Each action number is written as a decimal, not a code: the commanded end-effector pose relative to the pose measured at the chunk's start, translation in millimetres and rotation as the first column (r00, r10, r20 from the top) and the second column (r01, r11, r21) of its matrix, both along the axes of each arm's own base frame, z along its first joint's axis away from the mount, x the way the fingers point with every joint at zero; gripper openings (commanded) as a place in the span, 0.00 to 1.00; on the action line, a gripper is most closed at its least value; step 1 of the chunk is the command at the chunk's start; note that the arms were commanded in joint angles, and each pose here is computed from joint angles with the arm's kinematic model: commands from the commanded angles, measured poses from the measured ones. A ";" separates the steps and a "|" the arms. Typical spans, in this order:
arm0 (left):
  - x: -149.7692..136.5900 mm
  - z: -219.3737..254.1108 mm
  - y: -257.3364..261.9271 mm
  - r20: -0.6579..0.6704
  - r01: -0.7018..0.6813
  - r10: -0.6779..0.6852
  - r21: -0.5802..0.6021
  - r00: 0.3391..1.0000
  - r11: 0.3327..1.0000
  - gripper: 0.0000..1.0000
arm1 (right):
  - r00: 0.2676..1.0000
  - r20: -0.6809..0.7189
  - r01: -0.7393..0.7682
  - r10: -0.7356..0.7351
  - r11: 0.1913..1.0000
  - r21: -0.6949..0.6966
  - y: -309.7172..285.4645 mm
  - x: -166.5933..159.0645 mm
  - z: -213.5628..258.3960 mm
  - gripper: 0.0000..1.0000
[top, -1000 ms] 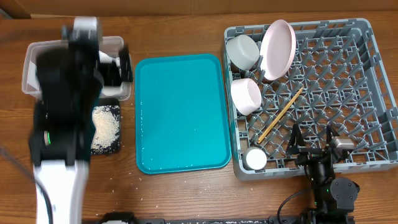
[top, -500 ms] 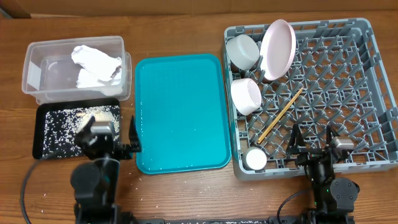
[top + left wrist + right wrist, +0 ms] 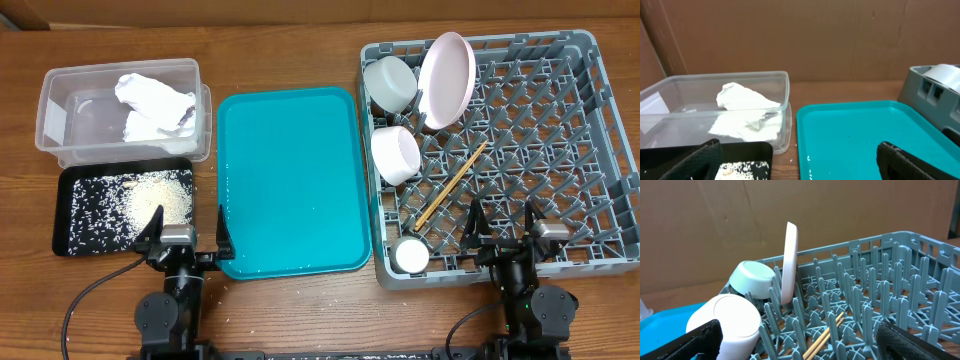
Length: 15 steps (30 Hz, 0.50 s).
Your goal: Sort waste into correct bins and load items into the dishwasher
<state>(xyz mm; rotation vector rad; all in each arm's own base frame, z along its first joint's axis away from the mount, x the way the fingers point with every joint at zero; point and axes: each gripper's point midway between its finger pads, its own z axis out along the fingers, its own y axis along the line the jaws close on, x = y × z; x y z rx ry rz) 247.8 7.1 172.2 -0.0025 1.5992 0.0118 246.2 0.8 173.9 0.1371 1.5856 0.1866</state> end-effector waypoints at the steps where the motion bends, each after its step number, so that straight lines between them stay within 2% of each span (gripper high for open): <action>1: -1.5 -9.7 2.0 -0.021 -0.009 0.009 0.018 1.000 1.000 1.00 | 1.000 0.002 0.000 0.000 1.000 -0.001 -0.4 0.1 -2.2 1.00; 15: -1.9 -15.8 3.9 -0.046 -0.020 0.021 0.010 0.999 1.000 1.00 | 1.000 0.002 0.000 0.000 1.000 -0.001 -0.4 0.1 -2.2 1.00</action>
